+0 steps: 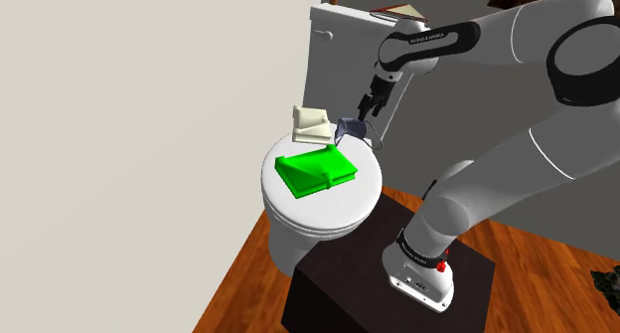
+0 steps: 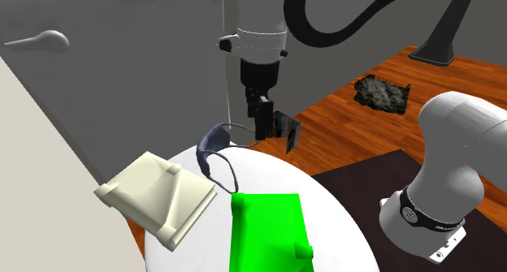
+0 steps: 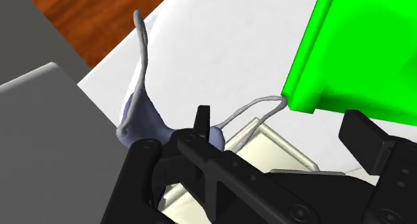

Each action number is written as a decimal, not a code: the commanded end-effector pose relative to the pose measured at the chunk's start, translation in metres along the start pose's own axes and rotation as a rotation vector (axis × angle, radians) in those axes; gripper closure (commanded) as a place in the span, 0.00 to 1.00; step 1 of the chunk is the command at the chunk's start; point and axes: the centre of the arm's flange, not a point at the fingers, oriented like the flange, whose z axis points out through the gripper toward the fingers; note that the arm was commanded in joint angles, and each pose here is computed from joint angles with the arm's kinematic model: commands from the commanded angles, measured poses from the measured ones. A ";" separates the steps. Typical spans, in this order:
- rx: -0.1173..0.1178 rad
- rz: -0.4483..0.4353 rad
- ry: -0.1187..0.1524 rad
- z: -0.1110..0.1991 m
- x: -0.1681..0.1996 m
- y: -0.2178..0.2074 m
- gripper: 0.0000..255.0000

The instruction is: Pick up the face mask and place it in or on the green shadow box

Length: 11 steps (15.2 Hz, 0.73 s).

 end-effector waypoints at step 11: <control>-0.056 -0.022 0.036 0.068 0.053 0.123 0.00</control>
